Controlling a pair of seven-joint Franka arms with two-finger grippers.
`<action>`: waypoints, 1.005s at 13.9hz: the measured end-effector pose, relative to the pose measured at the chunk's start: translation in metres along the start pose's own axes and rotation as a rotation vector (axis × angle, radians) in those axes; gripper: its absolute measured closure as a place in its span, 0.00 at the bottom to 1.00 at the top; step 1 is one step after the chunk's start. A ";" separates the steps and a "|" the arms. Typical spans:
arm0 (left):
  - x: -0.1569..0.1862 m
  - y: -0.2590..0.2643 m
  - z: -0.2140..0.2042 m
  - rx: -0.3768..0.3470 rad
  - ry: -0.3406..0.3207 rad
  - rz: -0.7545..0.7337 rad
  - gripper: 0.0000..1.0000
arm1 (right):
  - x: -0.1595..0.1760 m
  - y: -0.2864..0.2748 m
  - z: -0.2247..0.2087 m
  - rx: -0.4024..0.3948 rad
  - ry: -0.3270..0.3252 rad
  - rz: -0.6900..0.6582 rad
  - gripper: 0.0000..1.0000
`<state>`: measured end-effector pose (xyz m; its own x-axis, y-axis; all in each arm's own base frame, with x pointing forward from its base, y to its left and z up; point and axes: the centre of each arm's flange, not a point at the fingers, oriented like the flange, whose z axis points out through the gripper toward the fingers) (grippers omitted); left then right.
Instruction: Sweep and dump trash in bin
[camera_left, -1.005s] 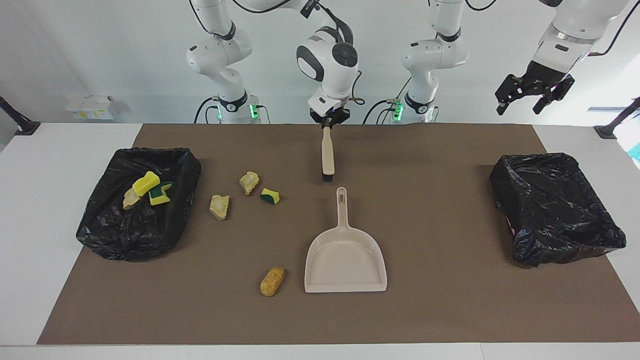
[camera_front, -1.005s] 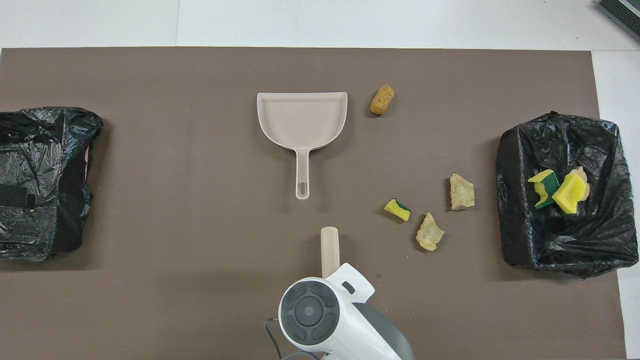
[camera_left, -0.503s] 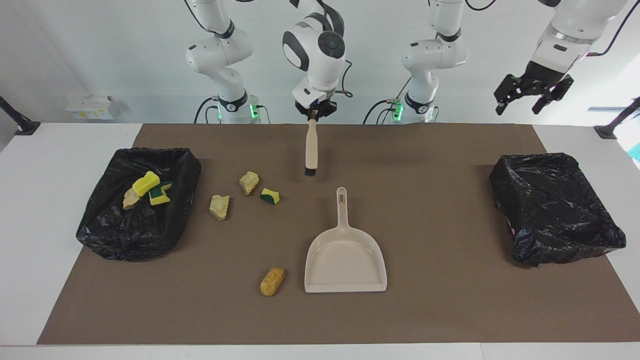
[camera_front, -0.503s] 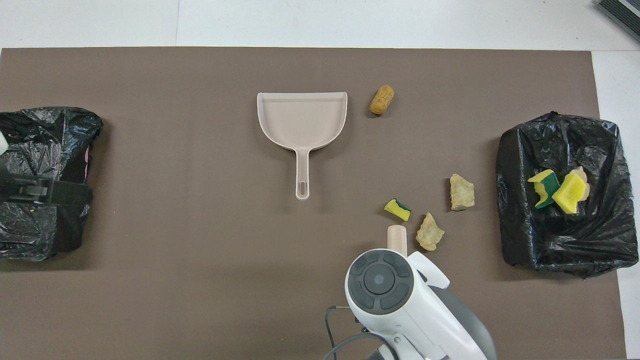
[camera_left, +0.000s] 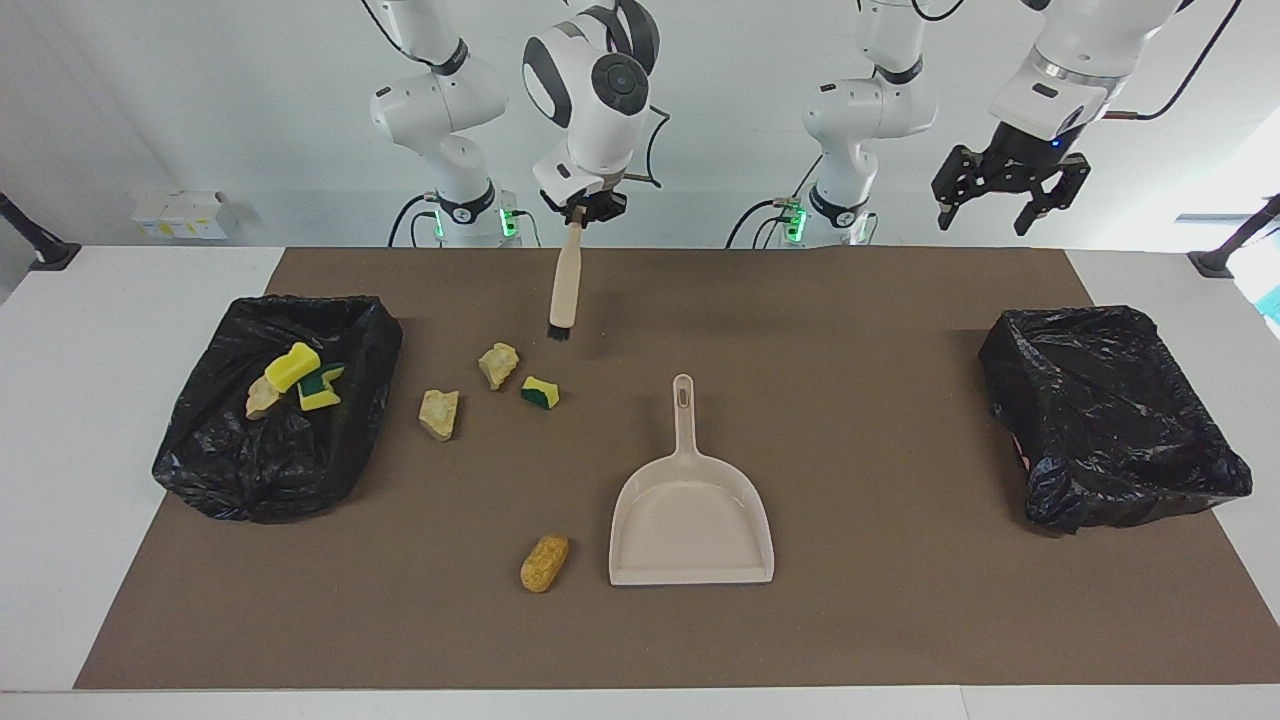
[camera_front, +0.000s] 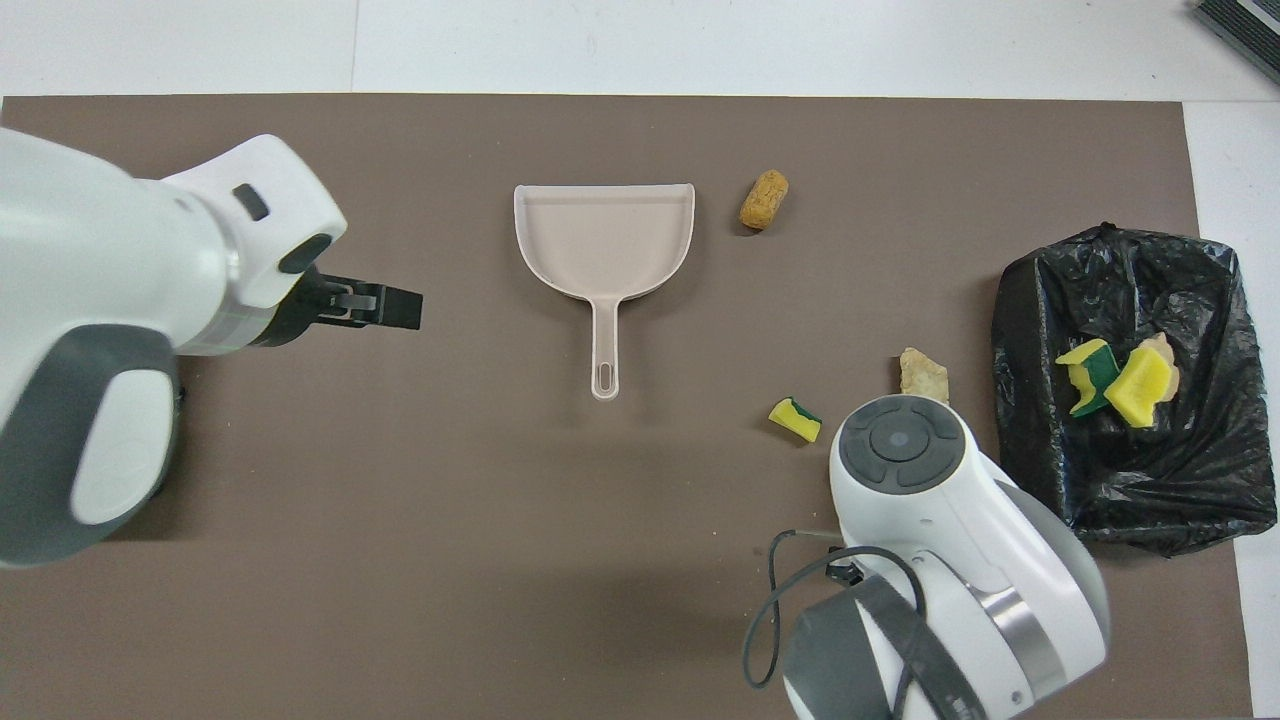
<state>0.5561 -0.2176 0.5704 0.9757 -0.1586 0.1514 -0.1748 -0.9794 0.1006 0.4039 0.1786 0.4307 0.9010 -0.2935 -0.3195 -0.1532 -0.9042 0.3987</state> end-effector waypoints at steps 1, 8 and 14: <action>0.009 0.009 0.023 -0.009 -0.005 -0.019 0.00 | 0.010 0.007 0.004 0.011 0.009 0.002 0.74; 0.024 0.134 0.160 -0.079 -0.020 -0.104 0.00 | 0.079 0.076 0.043 0.086 0.082 -0.064 0.74; -0.003 0.163 0.209 -0.054 -0.103 -0.054 0.00 | 0.095 0.097 0.077 0.116 0.094 -0.129 0.74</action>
<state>0.5522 -0.4031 0.3806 0.9918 -0.1204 0.0423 -0.1257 -0.9792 0.1594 0.4440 0.0395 0.3728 0.9492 -0.1480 -0.2779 -0.0752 -0.9636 0.2564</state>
